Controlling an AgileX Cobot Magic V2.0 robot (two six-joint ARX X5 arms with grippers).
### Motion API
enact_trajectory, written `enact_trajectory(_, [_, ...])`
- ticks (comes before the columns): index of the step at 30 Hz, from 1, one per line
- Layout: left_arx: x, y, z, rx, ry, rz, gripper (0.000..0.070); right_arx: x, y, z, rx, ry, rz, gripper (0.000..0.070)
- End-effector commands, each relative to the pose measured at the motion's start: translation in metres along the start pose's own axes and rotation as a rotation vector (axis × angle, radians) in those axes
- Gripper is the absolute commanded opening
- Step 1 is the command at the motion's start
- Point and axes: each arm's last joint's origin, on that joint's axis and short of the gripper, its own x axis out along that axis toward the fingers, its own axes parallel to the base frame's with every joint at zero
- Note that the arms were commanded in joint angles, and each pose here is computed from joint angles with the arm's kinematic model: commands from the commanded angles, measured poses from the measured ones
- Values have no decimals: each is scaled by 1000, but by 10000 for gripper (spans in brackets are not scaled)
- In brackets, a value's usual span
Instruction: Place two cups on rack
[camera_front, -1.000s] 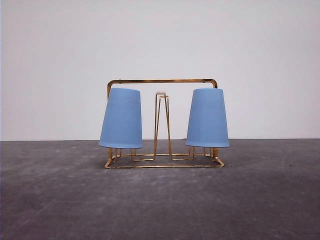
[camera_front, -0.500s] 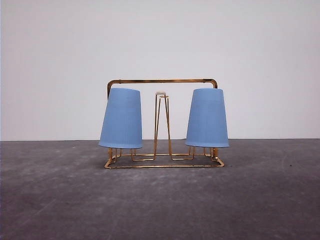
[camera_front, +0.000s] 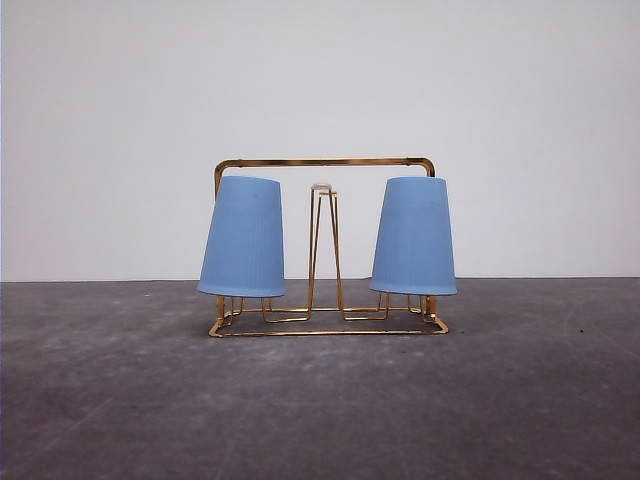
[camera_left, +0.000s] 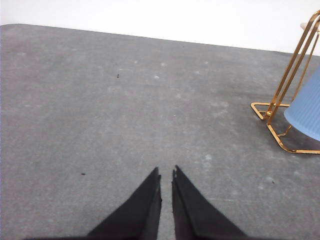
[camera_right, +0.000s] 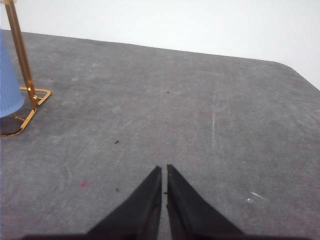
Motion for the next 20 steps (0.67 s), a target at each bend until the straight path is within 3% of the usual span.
enact_trajectory(1, [2, 1, -6, -2, 20, 2, 22, 0, 0, 0, -9, -9, -1, 16])
enact_trajectory(20, [2, 1, -6, -2, 20, 2, 22, 0, 0, 0, -9, -9, -1, 16])
